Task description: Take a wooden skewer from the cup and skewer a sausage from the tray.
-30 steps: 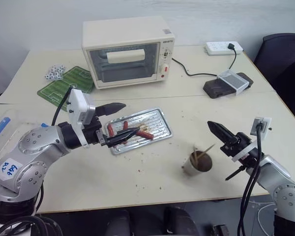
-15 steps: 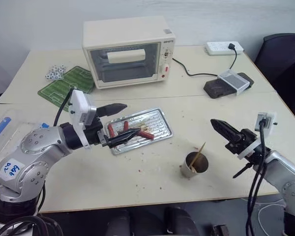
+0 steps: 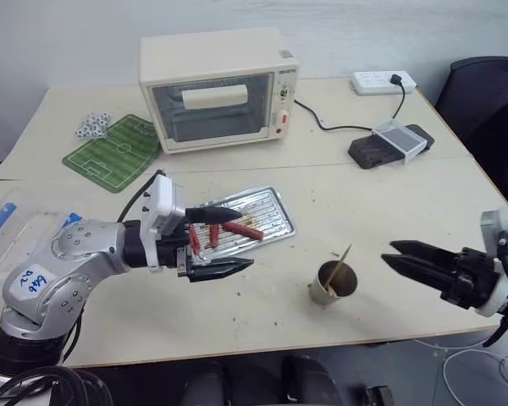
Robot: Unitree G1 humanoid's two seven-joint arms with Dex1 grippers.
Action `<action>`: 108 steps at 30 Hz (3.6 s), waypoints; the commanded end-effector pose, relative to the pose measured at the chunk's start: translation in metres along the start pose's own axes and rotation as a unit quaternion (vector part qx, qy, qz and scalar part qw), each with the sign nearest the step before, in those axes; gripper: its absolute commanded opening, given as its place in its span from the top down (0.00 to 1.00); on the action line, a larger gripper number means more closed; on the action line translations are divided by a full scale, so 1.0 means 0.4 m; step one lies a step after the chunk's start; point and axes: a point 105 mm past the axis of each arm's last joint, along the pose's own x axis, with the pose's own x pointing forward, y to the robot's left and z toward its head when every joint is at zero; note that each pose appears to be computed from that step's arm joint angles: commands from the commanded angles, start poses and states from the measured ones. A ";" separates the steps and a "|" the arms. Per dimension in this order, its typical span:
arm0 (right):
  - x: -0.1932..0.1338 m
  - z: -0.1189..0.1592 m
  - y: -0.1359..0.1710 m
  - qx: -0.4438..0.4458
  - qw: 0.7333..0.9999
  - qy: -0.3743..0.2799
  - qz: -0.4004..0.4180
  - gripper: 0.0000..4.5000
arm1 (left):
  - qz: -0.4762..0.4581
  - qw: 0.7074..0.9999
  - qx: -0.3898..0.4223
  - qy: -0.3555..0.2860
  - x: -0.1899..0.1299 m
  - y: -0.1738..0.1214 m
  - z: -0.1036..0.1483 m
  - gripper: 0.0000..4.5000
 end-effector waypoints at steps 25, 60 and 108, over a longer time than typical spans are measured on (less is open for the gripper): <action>0.042 -0.020 0.015 0.021 1.000 -0.009 0.016 0.50 | -0.016 0.999 0.043 -0.006 0.011 -0.001 0.026 0.00; 0.087 0.072 0.028 0.026 0.996 -0.079 0.037 0.98 | -0.011 0.998 0.058 -0.014 0.017 0.024 0.040 0.00; 0.353 0.379 0.109 0.298 0.911 -0.212 0.191 0.98 | 0.219 0.964 0.055 -0.141 -0.010 0.052 0.075 0.00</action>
